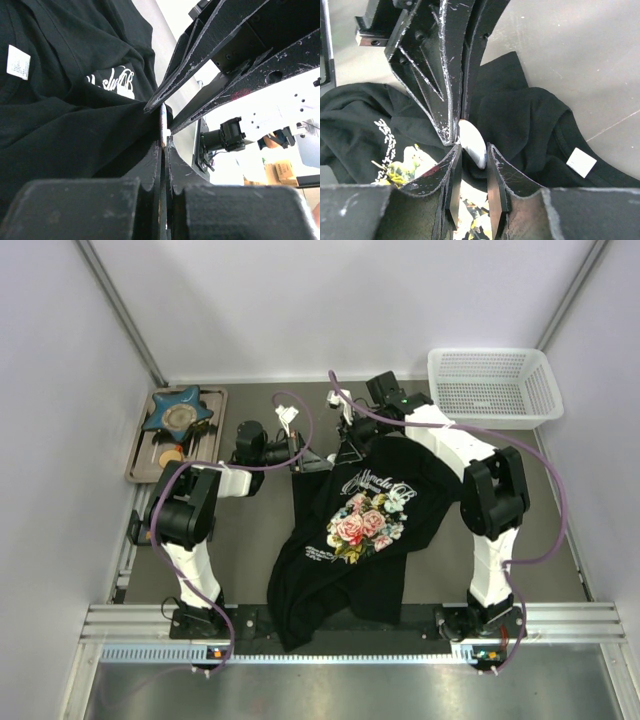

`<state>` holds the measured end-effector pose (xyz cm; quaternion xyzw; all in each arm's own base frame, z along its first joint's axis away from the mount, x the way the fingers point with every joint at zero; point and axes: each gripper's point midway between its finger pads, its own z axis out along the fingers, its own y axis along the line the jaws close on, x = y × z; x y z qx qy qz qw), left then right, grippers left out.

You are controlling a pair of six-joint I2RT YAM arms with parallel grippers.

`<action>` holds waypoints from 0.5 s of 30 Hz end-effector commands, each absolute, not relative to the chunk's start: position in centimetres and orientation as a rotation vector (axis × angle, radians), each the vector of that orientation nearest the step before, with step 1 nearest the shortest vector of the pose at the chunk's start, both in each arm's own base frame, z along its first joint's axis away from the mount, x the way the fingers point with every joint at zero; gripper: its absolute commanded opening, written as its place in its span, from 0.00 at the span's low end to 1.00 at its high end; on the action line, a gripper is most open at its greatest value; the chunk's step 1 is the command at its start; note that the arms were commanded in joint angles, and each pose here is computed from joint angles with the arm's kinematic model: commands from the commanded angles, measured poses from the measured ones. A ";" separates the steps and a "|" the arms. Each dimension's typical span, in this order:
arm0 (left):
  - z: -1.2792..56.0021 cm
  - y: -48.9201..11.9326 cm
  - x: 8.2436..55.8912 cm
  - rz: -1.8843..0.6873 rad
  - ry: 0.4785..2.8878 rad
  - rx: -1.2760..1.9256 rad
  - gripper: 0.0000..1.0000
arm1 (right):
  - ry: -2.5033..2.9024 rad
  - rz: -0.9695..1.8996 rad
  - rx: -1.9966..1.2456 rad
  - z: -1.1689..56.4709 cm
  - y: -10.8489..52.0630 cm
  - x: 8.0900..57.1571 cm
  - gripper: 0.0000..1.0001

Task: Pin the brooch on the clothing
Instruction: Pin the brooch to the clothes.

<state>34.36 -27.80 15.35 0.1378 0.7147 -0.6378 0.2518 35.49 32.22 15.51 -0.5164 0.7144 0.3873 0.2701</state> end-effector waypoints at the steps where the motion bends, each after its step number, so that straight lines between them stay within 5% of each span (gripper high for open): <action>1: 19.7 -28.4 33.8 -1.722 1.794 0.514 0.00 | 1.895 0.911 -1.365 16.1 33.8 37.2 0.23; 15: 20.0 -28.2 33.3 -1.707 1.784 0.517 0.00 | 2.016 0.739 -1.265 14.7 32.8 39.3 0.04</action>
